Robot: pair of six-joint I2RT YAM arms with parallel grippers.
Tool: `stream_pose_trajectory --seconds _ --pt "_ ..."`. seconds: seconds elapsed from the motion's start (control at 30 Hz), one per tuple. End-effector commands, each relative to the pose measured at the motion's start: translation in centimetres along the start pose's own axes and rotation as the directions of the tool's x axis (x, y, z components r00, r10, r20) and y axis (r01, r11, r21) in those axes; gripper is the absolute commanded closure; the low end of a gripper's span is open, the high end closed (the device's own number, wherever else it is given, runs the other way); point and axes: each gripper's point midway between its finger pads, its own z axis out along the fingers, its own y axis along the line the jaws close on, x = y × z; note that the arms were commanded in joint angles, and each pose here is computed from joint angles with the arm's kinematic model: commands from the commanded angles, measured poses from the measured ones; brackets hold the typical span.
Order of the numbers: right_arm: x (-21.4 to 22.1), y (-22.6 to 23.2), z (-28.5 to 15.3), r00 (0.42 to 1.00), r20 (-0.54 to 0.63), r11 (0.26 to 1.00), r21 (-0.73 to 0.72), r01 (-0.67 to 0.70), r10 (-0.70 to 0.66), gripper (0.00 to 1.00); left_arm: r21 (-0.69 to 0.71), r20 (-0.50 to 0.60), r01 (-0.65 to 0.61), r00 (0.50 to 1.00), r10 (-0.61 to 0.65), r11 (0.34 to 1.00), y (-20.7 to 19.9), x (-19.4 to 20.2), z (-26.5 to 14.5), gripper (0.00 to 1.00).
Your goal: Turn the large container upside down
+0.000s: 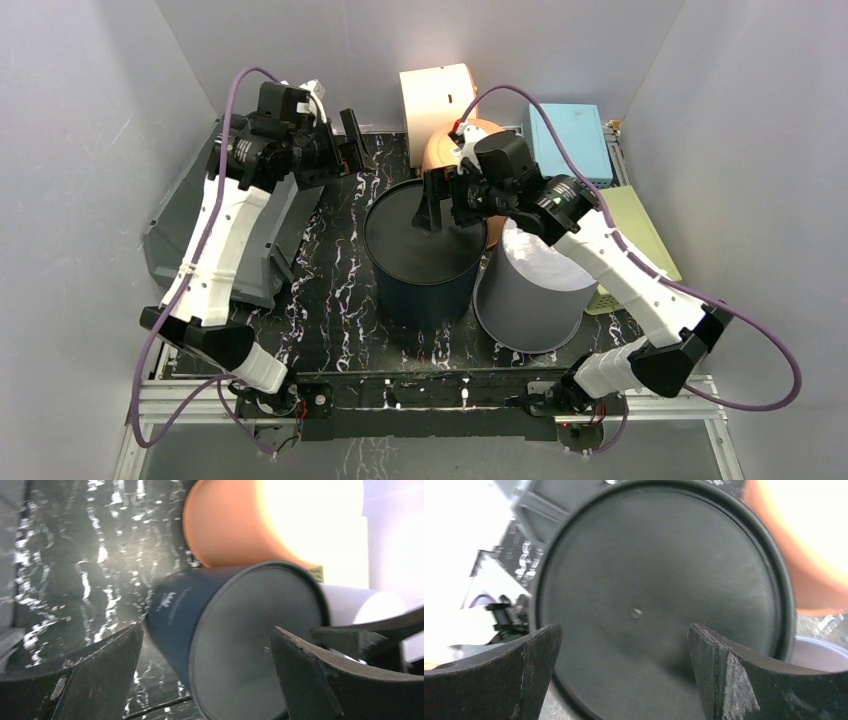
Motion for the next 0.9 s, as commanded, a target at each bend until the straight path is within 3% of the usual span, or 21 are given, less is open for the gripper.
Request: stream_pose_trajectory --seconds 0.0,0.17,0.3,0.53,0.63,0.77,0.87 --pt "1.0 -3.7 0.4 0.999 -0.037 0.978 0.207 -0.006 0.013 0.02 -0.296 -0.010 -0.037 0.999 0.035 0.954 6.5 -0.4 -0.1 0.02" --pt "2.6 -7.4 -0.7 0.996 -0.053 0.913 0.405 -0.037 0.064 0.02 -0.440 -0.020 -0.066 0.998 0.063 0.895 11.1 -1.3 1.5 0.02" --pt "1.9 -7.0 -2.2 0.998 -0.005 0.914 0.400 -0.062 0.070 0.02 -0.578 -0.019 -0.130 0.989 0.146 0.806 14.9 -1.3 2.2 0.02" --pt "-1.0 -5.2 -3.5 0.995 0.090 0.937 0.340 -0.081 0.054 0.02 -0.651 -0.027 -0.276 0.939 0.341 0.707 18.9 -2.6 3.9 0.02" --pt "-1.1 -5.1 -3.2 0.994 0.091 0.940 0.332 -0.081 0.054 0.02 -0.617 -0.076 -0.212 0.975 0.210 0.758 20.8 -1.7 5.0 0.02" --pt "-0.6 -5.2 -2.9 0.995 0.078 0.940 0.330 -0.088 0.066 0.02 -0.579 -0.106 -0.209 0.978 0.182 0.788 22.1 -1.0 6.5 0.03" --pt "-0.6 -5.2 -3.1 0.995 0.079 0.940 0.332 -0.083 0.060 0.02 -0.537 -0.156 -0.154 0.984 0.082 0.830 24.2 0.4 7.7 0.14"
